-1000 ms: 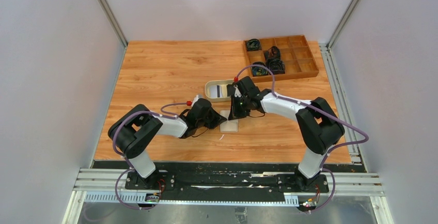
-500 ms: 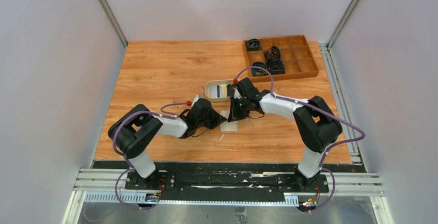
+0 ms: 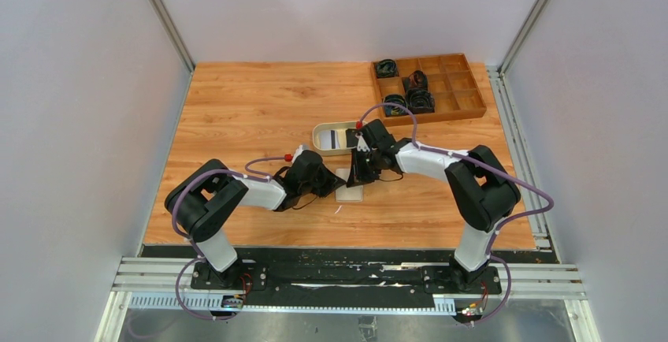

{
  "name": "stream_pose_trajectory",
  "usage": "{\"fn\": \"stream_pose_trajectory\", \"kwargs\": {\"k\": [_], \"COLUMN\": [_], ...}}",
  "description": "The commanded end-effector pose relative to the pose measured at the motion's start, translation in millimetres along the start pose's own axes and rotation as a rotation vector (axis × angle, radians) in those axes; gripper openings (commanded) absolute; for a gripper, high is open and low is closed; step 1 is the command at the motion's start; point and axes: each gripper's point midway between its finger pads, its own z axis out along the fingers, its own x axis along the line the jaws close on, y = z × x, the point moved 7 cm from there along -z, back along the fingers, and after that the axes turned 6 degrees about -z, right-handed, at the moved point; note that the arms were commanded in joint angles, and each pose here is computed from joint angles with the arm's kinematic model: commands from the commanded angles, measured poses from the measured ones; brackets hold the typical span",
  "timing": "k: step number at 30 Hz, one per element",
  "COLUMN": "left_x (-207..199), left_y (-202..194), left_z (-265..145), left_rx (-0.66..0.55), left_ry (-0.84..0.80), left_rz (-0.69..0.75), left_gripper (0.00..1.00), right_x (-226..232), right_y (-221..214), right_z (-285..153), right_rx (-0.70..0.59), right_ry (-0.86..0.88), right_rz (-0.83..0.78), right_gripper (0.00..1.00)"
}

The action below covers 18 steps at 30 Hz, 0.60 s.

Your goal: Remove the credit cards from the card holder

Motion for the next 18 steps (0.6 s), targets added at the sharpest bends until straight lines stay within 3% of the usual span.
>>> {"fn": "stream_pose_trajectory", "kwargs": {"k": [1, 8, 18], "left_x": [41, 42, 43], "left_y": [3, 3, 3], "left_z": [-2, -2, -2], "left_rx": [-0.035, -0.035, -0.034], "left_ry": [0.173, 0.175, 0.181], "left_rz": [0.027, 0.028, 0.031], "left_gripper": [0.00, 0.00, 0.00], "right_x": [-12, -2, -10], "right_y": [-1, 13, 4], "right_z": [-4, -24, -10], "right_rx": [-0.005, -0.060, -0.019], "right_ry": [-0.047, -0.030, -0.030], "right_rz": [-0.005, -0.029, -0.008], "right_gripper": [0.00, 0.00, 0.00]}}
